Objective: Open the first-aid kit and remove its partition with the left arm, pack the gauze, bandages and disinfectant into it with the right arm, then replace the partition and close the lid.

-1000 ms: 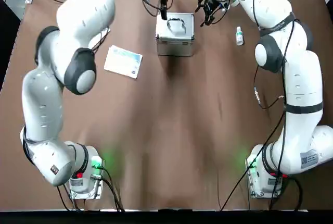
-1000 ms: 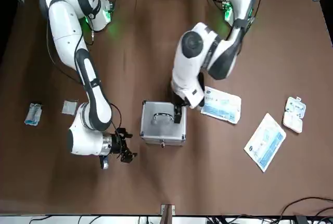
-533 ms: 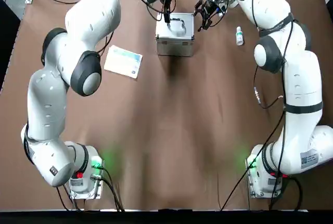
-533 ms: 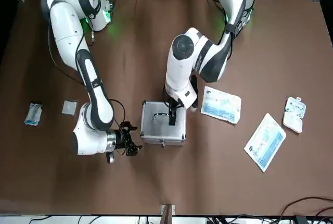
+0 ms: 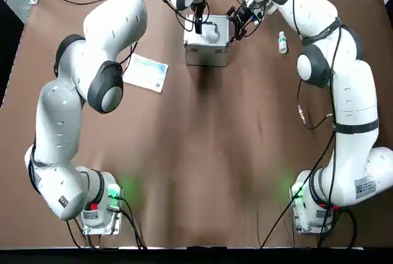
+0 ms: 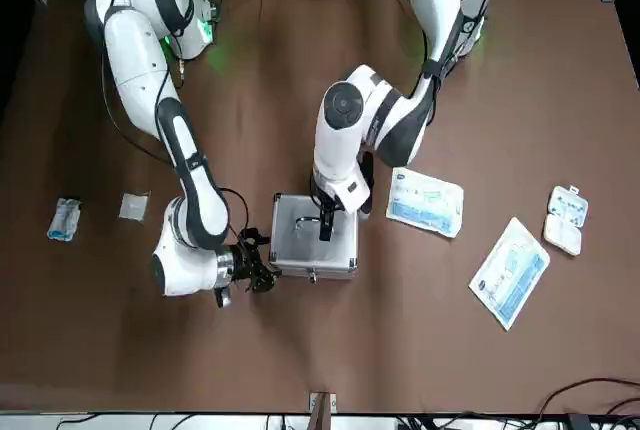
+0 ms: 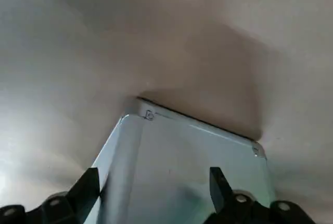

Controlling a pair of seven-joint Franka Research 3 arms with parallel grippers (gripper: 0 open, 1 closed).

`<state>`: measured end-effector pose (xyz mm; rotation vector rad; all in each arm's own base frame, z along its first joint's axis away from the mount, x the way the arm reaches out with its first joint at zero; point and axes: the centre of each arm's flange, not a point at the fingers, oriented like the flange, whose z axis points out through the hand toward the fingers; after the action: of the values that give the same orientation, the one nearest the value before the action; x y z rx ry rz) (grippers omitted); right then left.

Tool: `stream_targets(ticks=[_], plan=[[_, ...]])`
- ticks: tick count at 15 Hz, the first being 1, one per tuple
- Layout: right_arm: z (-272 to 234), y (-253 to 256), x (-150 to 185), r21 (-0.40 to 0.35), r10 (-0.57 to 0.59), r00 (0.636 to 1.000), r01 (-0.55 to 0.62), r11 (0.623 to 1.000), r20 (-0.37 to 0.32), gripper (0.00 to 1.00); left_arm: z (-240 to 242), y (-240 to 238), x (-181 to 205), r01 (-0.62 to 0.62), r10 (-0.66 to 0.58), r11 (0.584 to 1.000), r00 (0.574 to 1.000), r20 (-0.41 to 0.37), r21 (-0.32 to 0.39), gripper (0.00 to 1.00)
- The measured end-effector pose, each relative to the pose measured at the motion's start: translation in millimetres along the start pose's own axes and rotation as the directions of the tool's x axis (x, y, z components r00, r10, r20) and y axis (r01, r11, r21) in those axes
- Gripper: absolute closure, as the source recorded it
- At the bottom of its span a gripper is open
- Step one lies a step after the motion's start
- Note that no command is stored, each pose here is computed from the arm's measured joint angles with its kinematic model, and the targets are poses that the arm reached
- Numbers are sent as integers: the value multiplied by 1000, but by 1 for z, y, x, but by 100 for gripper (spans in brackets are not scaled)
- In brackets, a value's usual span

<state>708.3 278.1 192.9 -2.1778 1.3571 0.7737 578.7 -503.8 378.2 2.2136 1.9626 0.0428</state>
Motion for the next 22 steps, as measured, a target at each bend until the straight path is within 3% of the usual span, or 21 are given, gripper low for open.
stream_targets(ticks=[11, 22], plan=[[3, -2, -1, 9, 1, 1000, -2, 1000, 7, 13, 2, -1, -5, -48, 49, 999, 999, 17, -16, 0], [3, -2, -1, 10, 1, 1000, -1, 1000, 6, 14, 17, -7, -15, -63, 63, 998, 998, 26, -11, 0]])
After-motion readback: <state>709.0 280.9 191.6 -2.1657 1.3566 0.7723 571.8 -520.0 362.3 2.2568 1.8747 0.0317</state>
